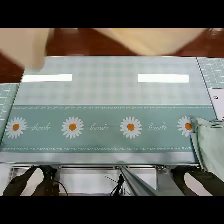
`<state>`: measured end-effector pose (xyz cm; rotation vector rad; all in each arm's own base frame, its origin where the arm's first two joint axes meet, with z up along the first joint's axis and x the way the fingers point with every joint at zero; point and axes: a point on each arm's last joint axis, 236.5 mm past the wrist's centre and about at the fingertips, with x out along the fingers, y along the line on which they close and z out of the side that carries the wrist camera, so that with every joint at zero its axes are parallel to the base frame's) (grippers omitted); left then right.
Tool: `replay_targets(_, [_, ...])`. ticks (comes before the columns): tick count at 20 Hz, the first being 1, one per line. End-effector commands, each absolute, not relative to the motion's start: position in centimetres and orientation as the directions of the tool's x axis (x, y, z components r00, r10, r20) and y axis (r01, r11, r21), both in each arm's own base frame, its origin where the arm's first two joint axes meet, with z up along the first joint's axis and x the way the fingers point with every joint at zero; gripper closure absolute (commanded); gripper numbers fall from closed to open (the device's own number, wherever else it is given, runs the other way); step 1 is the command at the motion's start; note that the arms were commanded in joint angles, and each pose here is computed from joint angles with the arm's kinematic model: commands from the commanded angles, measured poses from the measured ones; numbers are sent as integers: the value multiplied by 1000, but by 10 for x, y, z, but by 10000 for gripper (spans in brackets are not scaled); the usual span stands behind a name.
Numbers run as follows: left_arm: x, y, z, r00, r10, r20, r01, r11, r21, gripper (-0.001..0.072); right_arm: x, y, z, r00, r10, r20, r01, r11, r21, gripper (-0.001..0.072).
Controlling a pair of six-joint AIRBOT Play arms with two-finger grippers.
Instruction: Fold the shirts.
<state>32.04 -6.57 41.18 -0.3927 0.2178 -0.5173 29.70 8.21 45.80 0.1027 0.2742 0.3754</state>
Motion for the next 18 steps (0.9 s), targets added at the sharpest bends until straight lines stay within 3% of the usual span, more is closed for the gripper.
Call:
replay_targets(1, [273, -38, 418, 947, -271, -172, 228, 946, -232, 685, 217, 66, 463, 936, 276, -219, -271, 961, 53, 687])
replay_targets(5, [212, -49, 429, 976, -168, -136, 159, 984, -79, 684, 167, 64, 431, 919, 254, -300, -247, 967, 60, 687])
replay_targets(10, [181, -80, 405, 940, -282, -191, 279, 959, -42, 684, 158, 63, 340, 816, 252, -520, -196, 967, 161, 687])
replay_targets(15, [219, -76, 241, 743, -373, -555, 247, 924, -290, 684, 179, 61, 188, 578, 274, -769, -87, 957, 276, 687])
replay_targets(18, [256, -69, 133, 638, -415, -648, 107, 882, -460, 684, 214, 37, 103, 522, 187, -832, 45, 968, 246, 687])
